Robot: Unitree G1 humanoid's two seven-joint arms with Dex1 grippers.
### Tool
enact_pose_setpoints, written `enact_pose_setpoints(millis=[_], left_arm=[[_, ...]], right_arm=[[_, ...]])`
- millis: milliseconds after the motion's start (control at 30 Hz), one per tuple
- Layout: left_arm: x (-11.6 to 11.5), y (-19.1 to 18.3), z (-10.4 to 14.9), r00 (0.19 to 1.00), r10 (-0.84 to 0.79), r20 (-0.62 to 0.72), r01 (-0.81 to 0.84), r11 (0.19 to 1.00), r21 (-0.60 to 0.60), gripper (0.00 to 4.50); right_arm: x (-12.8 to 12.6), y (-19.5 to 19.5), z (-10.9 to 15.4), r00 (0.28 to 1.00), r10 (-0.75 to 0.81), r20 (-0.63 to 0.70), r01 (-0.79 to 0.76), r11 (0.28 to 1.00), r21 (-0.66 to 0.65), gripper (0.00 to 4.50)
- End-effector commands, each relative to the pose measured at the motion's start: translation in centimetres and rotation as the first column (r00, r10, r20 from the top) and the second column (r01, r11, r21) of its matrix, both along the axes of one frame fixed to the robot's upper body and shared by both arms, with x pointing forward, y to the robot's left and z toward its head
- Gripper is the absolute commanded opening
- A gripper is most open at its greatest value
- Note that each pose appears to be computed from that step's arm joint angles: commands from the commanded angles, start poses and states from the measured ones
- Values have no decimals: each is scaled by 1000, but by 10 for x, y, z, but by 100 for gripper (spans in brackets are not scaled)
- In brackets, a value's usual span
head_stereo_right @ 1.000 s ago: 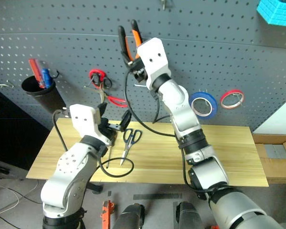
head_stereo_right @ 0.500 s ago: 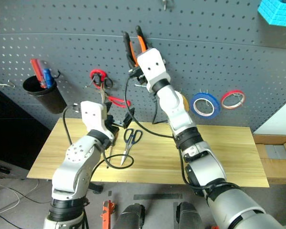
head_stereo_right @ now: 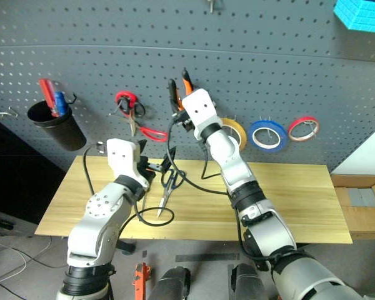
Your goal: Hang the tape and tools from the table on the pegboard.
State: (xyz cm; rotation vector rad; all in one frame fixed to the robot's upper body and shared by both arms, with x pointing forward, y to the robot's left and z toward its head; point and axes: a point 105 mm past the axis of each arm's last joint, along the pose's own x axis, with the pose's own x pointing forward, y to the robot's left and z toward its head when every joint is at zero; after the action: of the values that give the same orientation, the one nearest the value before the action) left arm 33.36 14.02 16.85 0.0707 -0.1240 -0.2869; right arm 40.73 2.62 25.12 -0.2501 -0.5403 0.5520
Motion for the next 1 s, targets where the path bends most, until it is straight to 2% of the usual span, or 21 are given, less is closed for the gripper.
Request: enact_pose_setpoints(millis=[33,200,233,333,467,633,767,900,1000], left_arm=[[-6,1,14,998,-5,58,4,1000,12,450],[-6,1,11,999,-2,46,1,1000,18,450],[-6,2,8,999,4,38,-5,1000,24,450],[-5,8,-1,999,40,13,-40,998,44,450],[-7,16,-30,991,120,-62,-113,988,104,450],[-12,33,-69,948,256,-190,-229,961,156,450],[-14,39,-109,905,284,-318,-233,954,188,450],[-7,52,-140,846,348,-403,-266,932,247,450],[-6,57,-163,795,373,-479,-280,925,255,450]], right_arm=[[-3,12,6,1000,27,9,-27,999,-34,291],[0,5,8,999,31,-12,-32,999,-25,436],[-1,-1,10,999,31,-9,-31,999,-21,447],[-11,-14,12,997,73,27,-71,995,-64,447],[-37,-33,0,987,150,50,-138,972,-187,447],[-85,-49,-20,957,289,20,-272,919,-285,447],[-123,-52,-62,908,417,-34,-386,804,-453,447],[-147,-51,-97,857,501,-121,-492,723,-485,447],[-156,-45,-112,828,544,-140,-532,681,-503,447]])
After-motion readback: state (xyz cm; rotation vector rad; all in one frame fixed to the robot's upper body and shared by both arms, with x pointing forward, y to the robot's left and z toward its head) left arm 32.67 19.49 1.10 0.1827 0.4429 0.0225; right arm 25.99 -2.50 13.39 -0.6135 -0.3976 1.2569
